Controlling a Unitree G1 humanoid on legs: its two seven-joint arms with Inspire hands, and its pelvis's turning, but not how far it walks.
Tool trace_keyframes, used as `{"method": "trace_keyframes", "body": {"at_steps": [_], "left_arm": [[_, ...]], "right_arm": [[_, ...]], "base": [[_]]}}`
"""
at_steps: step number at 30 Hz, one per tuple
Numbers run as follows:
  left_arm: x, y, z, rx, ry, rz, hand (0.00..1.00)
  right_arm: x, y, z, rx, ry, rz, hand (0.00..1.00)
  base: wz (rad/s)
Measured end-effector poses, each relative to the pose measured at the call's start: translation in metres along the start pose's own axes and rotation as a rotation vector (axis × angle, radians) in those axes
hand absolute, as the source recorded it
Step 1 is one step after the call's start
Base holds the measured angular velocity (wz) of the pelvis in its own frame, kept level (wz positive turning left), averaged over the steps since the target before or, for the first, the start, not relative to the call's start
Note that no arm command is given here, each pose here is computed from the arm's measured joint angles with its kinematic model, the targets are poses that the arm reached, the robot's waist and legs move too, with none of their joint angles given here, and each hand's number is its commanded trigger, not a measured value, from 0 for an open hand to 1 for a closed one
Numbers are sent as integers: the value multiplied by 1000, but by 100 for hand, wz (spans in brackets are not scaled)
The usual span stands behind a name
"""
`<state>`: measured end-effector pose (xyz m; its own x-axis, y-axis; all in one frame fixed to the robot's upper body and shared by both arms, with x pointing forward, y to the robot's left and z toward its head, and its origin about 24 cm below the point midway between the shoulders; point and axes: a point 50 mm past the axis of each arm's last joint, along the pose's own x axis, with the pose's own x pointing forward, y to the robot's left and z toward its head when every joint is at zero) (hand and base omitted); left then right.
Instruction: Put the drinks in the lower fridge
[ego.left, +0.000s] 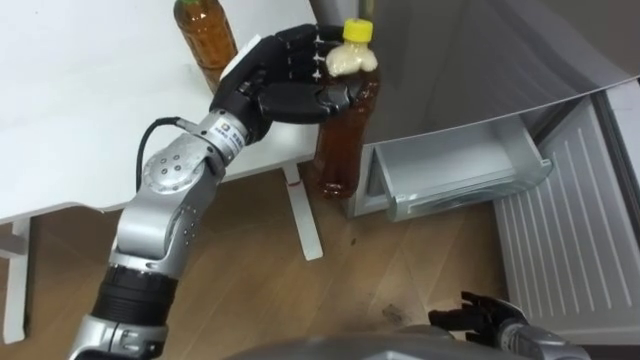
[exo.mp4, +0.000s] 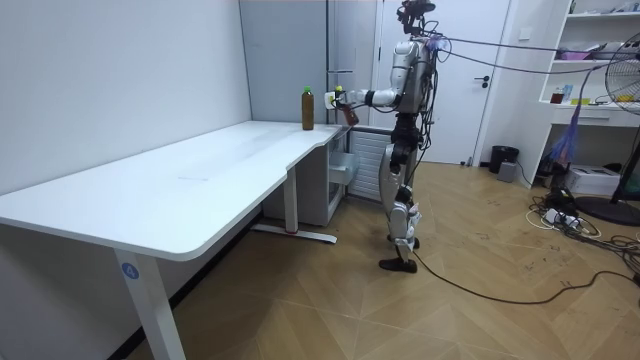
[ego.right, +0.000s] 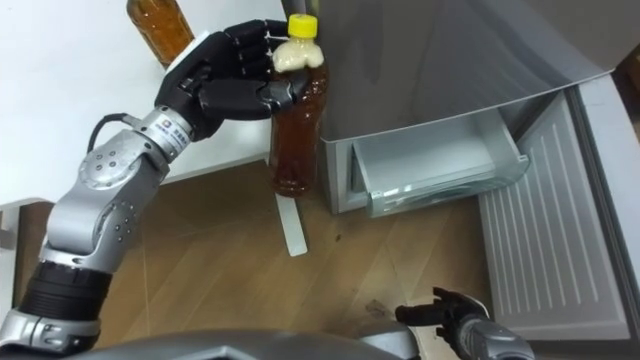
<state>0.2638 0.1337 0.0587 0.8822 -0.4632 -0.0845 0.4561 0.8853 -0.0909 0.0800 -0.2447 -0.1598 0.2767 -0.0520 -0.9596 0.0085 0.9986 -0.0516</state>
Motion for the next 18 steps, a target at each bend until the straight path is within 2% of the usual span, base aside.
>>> {"method": "trace_keyframes", "body": {"at_steps": [18], "left_arm": [[0, 0, 1, -2, -8, 27, 100]], "right_arm": [[2, 8, 3, -5, -8, 9, 0]], "base": [[0]]}}
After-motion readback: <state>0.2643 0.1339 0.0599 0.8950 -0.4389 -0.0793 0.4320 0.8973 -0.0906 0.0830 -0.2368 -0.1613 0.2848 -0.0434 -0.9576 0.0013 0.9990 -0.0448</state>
